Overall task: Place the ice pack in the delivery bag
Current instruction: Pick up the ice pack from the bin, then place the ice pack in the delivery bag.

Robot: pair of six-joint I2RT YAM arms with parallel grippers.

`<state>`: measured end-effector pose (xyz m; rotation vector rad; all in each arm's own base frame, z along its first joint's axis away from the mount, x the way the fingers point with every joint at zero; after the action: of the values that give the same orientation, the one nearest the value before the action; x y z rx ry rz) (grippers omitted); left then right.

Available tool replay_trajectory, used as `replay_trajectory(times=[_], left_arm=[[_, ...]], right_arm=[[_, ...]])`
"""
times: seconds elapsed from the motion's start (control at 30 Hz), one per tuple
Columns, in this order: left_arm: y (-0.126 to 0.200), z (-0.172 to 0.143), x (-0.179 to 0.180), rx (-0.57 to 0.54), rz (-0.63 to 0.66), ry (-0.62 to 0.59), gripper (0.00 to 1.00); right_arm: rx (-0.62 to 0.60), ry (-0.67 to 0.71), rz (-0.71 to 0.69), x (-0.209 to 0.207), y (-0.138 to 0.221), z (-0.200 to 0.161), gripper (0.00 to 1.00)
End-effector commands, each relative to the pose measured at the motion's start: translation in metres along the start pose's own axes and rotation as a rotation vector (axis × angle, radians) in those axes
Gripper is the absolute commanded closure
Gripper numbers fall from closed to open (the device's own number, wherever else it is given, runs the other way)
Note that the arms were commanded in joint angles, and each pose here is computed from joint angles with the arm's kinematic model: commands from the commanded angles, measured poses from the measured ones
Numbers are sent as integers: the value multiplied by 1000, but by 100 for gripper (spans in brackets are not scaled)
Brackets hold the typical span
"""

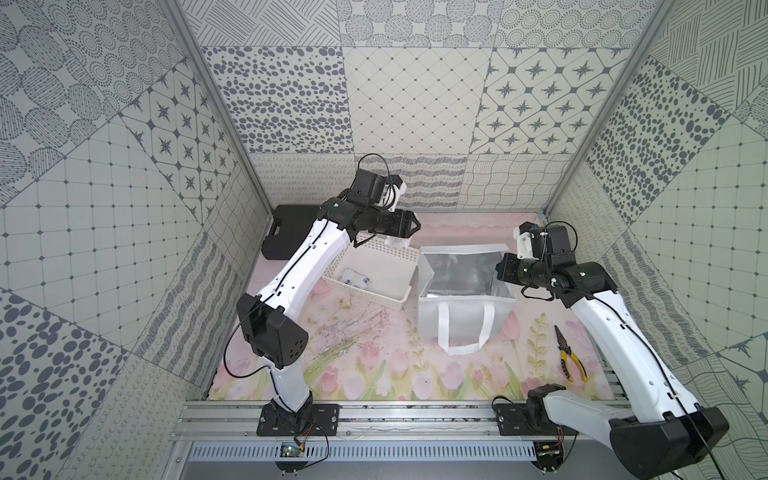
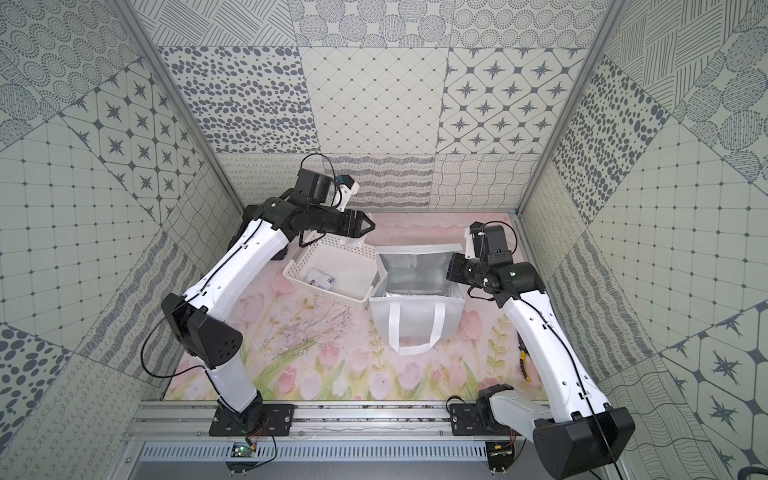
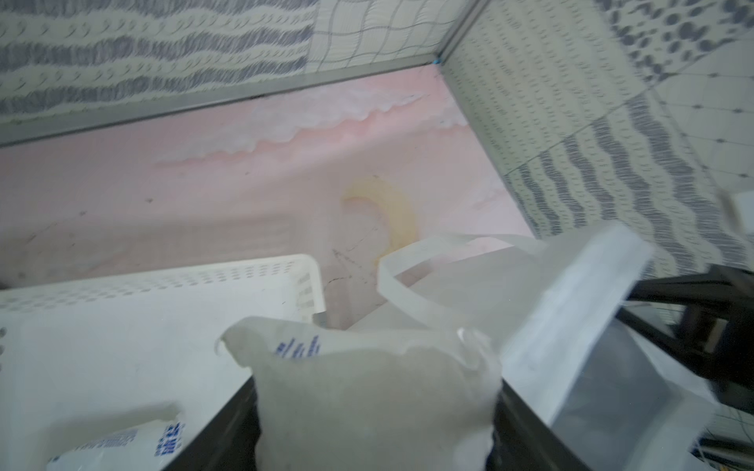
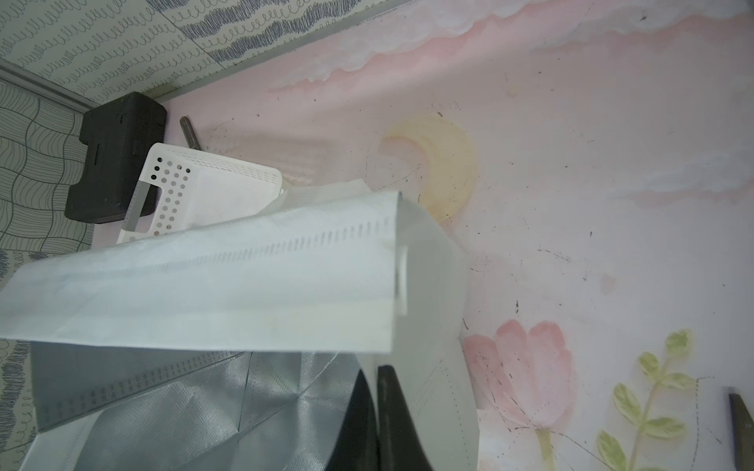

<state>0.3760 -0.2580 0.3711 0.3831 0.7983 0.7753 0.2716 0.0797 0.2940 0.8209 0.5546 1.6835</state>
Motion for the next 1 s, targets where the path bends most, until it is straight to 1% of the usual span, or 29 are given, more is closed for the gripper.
replay_trajectory(times=[0.0,0.1,0.2,0.33,0.43,0.53,0.63,0.73,0.8,0.9,0.93,0.97], left_arm=[[22,-17,-97,60,-281,-164,82],[5,-37,-130,112,-333,-257,82],[-24,-58,-141,184,-341,-292,82],[-71,-88,-135,311,-314,-308,82],[-101,-111,-124,386,-248,-344,82],[-127,-137,-113,464,-170,-407,80],[-146,-154,-101,531,-130,-400,79],[-159,-166,-92,573,-107,-389,66],[-160,-167,-92,578,-104,-379,48],[-152,-160,-98,548,-114,-374,34],[-146,-155,-102,529,-120,-379,32],[-141,-150,-105,509,-123,-379,27]], right_arm=[[-54,2,22,4,8,5,100],[-62,3,26,4,10,6,100],[-69,5,35,5,13,6,100],[-81,7,53,8,18,6,100],[-86,12,68,10,21,6,100],[-89,12,71,10,23,6,100],[-85,11,76,11,22,4,100],[-78,10,70,10,20,3,100],[-76,8,64,9,19,2,100],[-73,7,60,8,17,2,100],[-70,8,58,8,16,2,100],[-69,8,58,8,16,2,100]])
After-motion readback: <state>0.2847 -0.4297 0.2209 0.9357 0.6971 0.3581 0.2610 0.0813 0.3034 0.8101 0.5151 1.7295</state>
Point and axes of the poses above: each gripper's point midway between its finger pads, its own y axis back along the fingers, its own x axis along the line the jaws close on, z = x × y, the point moved 5 cm from there along y, back along the fingers, and after that the axes turned 10 degrees about y, right-handed, at the moved point
